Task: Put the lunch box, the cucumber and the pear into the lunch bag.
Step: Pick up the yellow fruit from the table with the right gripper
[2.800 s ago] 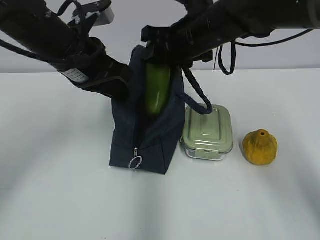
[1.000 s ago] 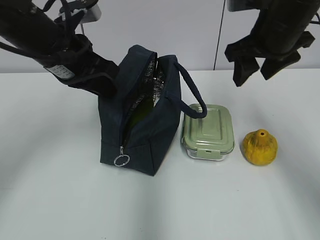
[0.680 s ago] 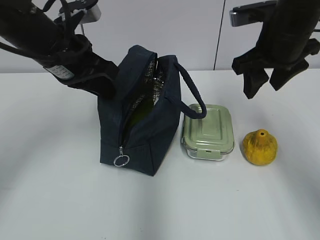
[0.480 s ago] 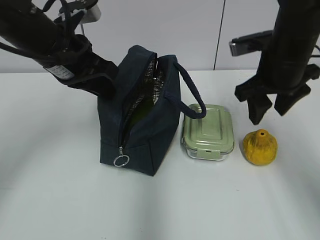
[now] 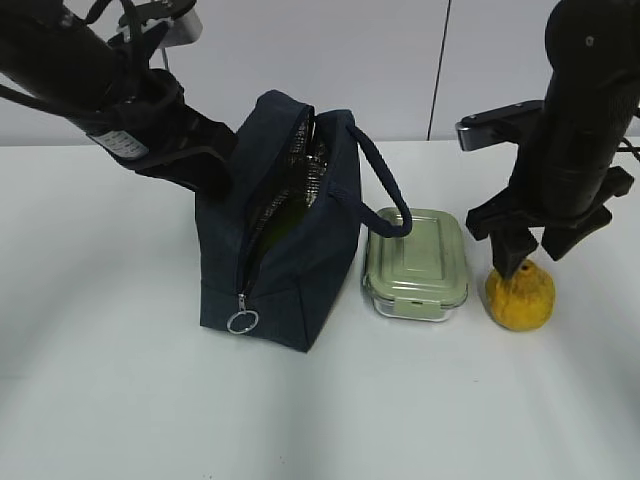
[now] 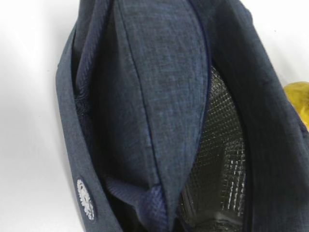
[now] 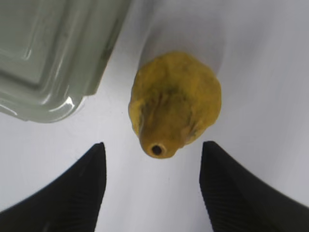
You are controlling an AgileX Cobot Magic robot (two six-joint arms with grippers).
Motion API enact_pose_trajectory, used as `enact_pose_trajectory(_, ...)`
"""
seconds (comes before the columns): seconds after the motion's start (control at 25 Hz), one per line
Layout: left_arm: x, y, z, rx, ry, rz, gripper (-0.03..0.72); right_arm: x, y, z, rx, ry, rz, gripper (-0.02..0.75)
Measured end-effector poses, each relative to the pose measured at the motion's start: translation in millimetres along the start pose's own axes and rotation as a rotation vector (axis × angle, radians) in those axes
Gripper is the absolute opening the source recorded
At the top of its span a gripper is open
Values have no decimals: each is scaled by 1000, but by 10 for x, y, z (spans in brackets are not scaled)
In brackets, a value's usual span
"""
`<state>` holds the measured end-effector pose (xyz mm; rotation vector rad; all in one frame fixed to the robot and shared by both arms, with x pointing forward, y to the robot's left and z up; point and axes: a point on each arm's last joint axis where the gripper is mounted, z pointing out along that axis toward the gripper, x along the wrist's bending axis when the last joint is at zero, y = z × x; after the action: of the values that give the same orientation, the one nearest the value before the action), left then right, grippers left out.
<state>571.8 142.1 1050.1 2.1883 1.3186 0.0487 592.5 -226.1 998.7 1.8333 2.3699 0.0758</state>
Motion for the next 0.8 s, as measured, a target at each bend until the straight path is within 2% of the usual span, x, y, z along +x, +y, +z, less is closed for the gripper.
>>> enact_pose_trajectory(0.24,0,0,0,0,0,0,3,-19,47,7,-48,-22,-11,470)
enact_pose_trajectory(0.8,1,2,0,-2,1,0,3,-3,74,400,64,-32,-22,455)
